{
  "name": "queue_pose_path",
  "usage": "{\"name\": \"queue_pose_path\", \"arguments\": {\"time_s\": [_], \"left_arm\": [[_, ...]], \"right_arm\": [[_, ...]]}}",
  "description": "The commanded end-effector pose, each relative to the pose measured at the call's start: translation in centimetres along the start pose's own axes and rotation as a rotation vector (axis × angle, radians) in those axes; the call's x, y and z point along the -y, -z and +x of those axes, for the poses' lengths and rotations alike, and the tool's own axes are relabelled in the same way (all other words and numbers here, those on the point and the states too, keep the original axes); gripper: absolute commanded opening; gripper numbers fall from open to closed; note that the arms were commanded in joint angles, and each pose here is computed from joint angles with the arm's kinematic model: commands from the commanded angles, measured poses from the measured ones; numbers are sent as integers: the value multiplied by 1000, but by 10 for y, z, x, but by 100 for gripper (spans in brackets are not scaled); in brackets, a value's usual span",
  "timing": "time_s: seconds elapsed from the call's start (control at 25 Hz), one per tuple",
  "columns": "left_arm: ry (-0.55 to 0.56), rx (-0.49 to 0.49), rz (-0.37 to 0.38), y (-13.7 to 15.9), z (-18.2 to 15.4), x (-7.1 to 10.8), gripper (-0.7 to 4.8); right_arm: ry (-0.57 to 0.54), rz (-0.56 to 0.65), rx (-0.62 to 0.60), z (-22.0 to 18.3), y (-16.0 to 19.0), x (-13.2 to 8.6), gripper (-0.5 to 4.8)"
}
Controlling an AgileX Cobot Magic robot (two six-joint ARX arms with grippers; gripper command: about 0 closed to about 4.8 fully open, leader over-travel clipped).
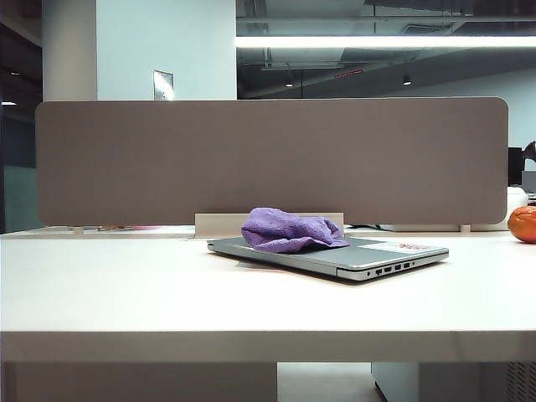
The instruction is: Pick up the purple rag and put it over the laptop.
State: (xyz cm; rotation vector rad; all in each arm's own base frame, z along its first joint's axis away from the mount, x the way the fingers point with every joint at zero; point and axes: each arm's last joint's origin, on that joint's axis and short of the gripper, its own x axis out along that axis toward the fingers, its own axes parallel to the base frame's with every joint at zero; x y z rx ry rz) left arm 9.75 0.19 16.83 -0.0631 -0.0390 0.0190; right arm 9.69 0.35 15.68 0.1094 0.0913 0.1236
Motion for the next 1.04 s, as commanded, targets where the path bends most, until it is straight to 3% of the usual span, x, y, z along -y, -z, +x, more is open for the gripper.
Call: {"name": "queue_pose_path", "arguments": {"time_s": [0.04,1.04], "left_arm": [[7,4,3,-1,0,0,-6],[5,-12,4,0,0,0,-6]], "right_arm": [[5,-4,8,0,0,0,22],[5,-4,8,0,0,0,22]]}}
